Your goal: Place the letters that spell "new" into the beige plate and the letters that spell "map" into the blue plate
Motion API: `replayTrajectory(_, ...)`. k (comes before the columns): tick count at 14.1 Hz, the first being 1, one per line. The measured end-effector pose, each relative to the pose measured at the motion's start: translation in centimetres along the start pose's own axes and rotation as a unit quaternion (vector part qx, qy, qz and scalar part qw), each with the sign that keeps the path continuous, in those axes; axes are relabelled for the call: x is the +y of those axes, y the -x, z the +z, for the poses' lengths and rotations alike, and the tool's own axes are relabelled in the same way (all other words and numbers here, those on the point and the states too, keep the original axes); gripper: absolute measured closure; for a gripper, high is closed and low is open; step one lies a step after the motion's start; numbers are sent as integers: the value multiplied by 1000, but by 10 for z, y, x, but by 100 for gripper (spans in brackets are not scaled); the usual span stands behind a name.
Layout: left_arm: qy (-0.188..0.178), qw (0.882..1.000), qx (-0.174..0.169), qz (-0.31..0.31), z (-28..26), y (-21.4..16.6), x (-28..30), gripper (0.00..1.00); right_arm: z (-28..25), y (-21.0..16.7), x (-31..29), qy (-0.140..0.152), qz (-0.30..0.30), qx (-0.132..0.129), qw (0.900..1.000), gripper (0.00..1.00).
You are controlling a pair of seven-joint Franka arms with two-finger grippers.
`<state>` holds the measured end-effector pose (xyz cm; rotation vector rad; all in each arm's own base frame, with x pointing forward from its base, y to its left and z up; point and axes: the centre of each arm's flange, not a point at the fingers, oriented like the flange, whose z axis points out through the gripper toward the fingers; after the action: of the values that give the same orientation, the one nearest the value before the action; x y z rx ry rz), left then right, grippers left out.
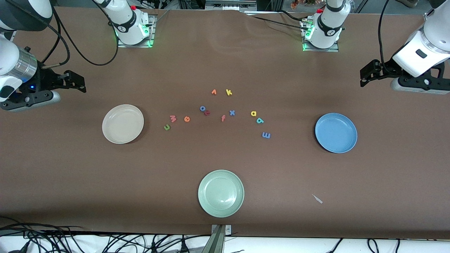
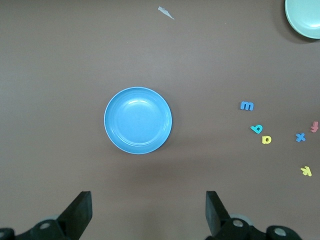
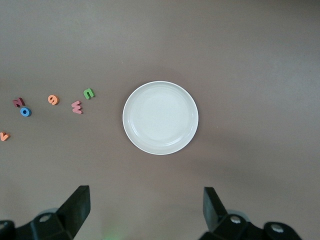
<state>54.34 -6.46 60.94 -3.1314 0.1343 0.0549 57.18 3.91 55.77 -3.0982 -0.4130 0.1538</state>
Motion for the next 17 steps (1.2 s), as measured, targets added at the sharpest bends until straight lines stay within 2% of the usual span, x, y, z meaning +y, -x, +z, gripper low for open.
replayTrajectory(17,0,1000,-1,0,0,0,0,0,0,-1,-4,0,-4,0,1000,0)
